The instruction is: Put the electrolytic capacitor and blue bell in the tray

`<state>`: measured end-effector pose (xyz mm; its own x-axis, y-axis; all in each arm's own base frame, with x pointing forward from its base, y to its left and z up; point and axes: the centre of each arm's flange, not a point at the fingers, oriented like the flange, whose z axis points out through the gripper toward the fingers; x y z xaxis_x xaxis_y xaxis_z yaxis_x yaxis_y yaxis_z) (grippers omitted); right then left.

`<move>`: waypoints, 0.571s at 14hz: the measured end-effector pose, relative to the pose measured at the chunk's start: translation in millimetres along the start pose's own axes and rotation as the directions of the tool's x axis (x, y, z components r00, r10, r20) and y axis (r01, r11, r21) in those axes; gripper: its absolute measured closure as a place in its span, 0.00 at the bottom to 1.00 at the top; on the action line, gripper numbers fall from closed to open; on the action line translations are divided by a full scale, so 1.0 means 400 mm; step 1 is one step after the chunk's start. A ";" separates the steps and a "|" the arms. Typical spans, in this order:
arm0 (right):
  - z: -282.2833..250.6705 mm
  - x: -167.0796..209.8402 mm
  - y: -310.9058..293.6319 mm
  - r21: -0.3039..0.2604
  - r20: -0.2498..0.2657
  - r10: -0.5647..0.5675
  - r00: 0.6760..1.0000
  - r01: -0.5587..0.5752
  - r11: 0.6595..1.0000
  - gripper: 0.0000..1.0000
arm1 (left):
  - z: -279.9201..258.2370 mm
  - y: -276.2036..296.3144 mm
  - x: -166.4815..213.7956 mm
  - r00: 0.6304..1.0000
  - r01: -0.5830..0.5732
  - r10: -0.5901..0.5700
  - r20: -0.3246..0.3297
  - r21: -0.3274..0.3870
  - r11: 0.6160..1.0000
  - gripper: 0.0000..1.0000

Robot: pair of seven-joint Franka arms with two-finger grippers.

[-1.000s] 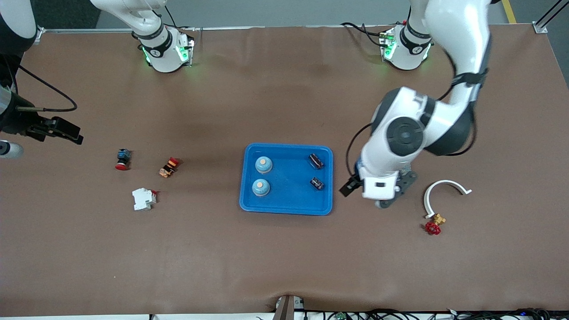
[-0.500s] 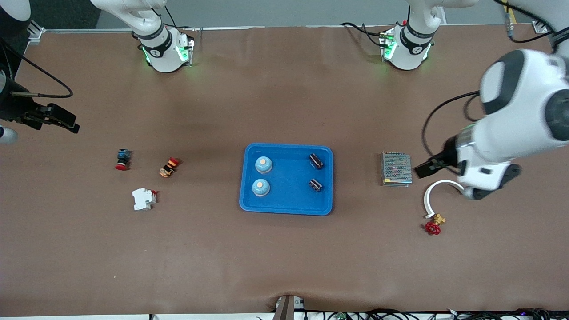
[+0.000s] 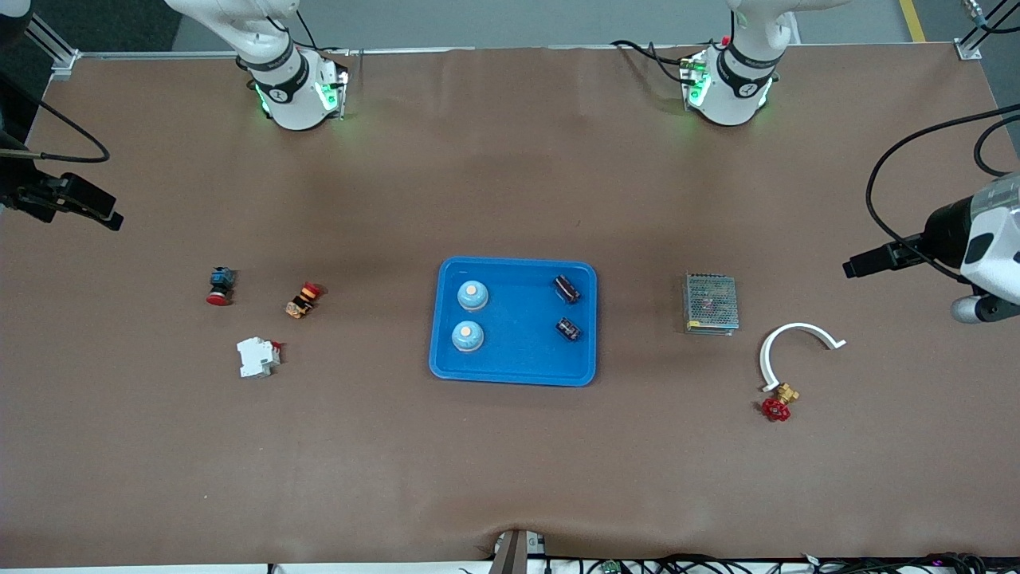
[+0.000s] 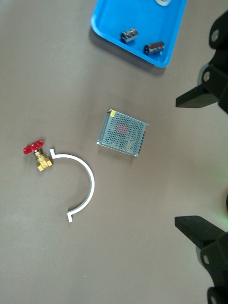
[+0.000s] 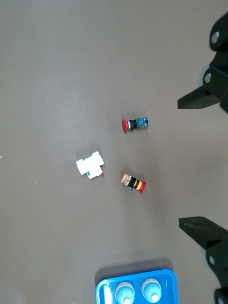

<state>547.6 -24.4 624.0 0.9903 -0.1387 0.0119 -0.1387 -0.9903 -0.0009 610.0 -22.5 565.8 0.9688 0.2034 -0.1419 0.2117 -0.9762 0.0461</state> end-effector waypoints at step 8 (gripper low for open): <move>-0.013 -0.016 0.039 -0.002 0.018 0.027 0.999 -0.027 1.000 0.00 | 0.002 0.003 -0.128 0.967 -0.161 0.164 -0.197 0.029 0.986 0.00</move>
<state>539.2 -38.9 629.1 0.9862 -0.1657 -0.0062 -0.1657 -0.9862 0.0010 560.5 -34.3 572.4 0.9965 0.0513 0.0655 0.0488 -0.9980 0.0393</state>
